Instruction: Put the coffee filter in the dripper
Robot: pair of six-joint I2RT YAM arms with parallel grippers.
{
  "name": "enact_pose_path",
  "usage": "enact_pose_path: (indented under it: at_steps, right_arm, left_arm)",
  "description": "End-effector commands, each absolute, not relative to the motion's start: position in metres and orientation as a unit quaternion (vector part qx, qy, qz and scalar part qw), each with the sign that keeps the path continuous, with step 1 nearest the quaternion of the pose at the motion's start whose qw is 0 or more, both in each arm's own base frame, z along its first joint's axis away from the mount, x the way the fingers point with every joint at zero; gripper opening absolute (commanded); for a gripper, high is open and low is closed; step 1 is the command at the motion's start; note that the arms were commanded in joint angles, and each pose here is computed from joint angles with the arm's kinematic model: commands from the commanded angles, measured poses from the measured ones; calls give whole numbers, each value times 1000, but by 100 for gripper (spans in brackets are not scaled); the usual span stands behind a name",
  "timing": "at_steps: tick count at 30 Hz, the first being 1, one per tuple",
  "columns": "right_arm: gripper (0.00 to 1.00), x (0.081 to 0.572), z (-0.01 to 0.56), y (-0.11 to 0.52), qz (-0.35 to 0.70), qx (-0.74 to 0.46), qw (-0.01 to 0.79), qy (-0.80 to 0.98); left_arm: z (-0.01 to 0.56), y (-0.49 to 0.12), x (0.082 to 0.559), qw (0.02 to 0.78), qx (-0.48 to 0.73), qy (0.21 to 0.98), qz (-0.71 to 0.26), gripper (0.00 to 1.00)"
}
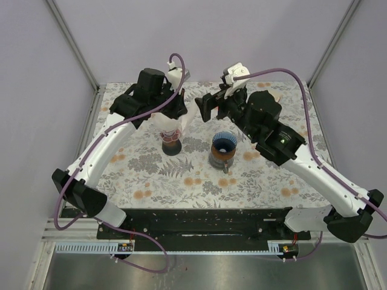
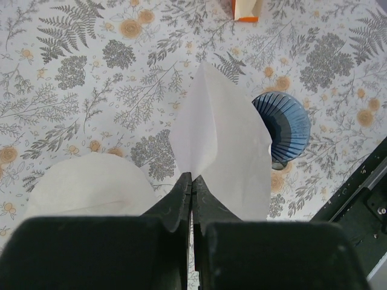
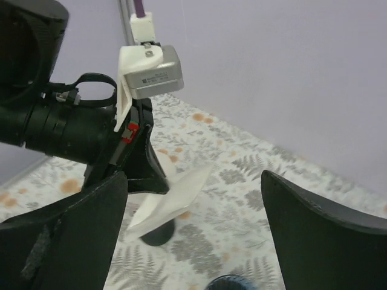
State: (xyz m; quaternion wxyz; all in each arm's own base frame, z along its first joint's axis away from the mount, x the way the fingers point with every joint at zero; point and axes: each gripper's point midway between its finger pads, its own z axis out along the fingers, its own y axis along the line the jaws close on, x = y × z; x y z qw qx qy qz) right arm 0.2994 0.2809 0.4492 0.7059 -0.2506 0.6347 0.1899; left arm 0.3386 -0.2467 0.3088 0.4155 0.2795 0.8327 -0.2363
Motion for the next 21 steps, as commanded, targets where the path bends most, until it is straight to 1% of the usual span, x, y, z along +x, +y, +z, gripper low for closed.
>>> enact_pose_path:
  at_steps: [1,6,10,12,17,21]
  right_arm:
    - [96,308,417,288,283,-86,619,728]
    - [92,316,387,303,304,-59,580,754]
    - [89,320,381,312,313,-56,568,759]
    - [83,324,374,313,308,-50,565,764]
    - [61,335,358,318,311,-51,546,776]
    - [54,342,349,320,308,-50,539,782]
  left_arm:
    - [352,-244,343,478,243,807,-247,0]
    - [349,-244,346,476,226,813,-248,0]
    - [349,-247,342,471,223,813,-259,0]
    - [351,-249,339,470,223,811,-268,0]
    - [354,-248,336,473,221,809,-271,0]
    - [354,-250,334,471,222,807,-277,0]
